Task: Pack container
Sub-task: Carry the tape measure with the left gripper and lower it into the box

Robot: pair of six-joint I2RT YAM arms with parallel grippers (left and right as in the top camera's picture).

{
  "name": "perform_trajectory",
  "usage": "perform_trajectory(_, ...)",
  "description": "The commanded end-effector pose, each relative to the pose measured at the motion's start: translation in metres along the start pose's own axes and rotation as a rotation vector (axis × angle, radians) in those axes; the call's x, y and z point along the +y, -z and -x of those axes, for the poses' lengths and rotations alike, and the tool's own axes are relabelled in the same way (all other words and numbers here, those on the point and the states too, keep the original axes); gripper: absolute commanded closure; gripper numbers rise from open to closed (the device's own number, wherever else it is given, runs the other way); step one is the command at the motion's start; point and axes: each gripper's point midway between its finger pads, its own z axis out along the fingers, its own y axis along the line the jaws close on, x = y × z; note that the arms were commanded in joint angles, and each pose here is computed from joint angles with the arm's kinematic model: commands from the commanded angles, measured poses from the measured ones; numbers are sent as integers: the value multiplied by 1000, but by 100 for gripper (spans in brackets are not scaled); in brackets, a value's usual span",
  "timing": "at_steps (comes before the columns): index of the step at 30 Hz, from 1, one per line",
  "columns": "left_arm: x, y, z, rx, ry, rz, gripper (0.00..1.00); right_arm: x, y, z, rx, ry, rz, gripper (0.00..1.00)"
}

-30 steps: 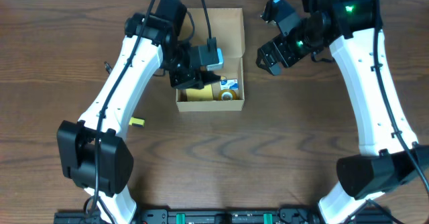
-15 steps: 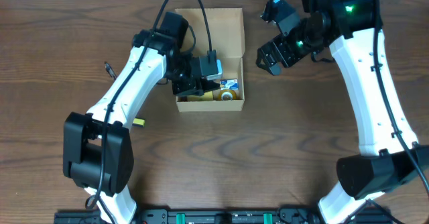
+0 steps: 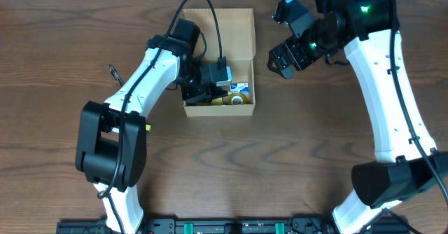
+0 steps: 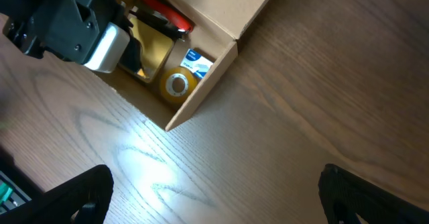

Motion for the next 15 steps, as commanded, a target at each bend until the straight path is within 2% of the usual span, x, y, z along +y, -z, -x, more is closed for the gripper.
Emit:
perform_trajectory(1, -1, -7, -5, 14, -6, -17, 93, 4, -1, 1, 3, 13, 5, 1)
perform_trajectory(4, -1, -9, -5, 15, -4, -21, 90, 4, -1, 1, 2, 13, 5, 1)
perform_trajectory(15, -1, -9, -5, 14, -4, -21, 67, 4, -1, 1, 2, 13, 5, 1)
